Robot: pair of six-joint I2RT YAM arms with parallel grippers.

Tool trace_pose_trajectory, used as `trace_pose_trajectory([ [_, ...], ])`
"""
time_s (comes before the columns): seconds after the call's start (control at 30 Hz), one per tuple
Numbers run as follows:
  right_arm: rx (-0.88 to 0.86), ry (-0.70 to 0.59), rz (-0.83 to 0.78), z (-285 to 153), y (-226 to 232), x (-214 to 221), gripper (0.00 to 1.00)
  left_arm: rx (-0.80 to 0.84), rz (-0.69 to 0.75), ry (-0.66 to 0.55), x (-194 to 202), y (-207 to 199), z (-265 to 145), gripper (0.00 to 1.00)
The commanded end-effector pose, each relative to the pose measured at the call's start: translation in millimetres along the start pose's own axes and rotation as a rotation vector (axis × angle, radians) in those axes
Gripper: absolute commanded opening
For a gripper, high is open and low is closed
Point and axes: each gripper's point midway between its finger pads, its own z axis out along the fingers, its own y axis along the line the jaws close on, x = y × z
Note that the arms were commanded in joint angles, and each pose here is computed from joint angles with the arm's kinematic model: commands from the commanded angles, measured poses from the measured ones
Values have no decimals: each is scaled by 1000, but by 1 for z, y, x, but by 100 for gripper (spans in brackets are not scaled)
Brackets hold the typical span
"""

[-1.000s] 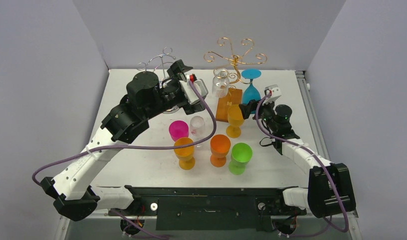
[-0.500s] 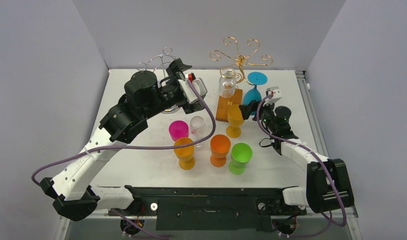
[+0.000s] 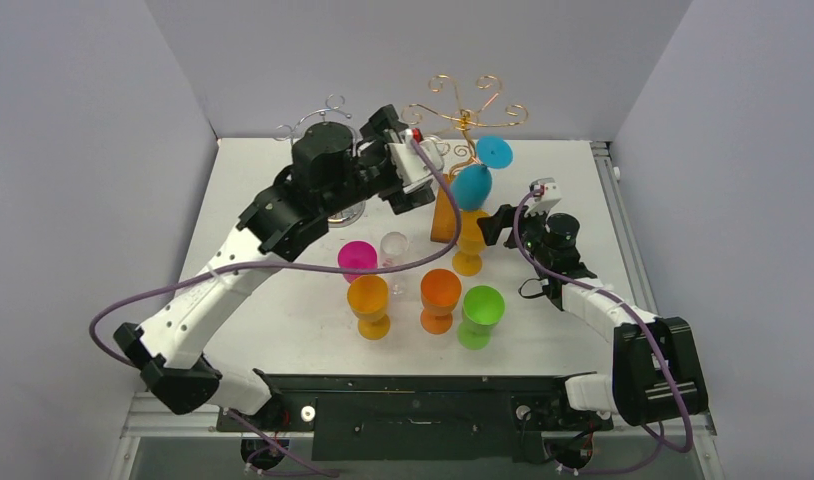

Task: Place the wine glass upside down on the wine glass rack
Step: Turn the wine glass upside down at the wine rack, then adjust the wine rack at the center of the board.

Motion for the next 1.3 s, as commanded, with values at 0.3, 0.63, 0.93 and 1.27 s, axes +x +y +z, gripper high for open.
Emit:
trace_pose_trajectory([
  [0.3,-28,-71,13,-29,13,-13,85,58,-76,-63,-28,4,79,90],
  [0.63,52,-312,87,-72,6,-93,82,-41,-260,-101,-43,27,90,90],
  [0.93,58,-510,81,-95,10,-184,80,-77,-354,-28,-25,30,127,85],
  [1.27,80,-470,300,-42,-24,-262,76,-171,-415,48,-4,30,145,64],
])
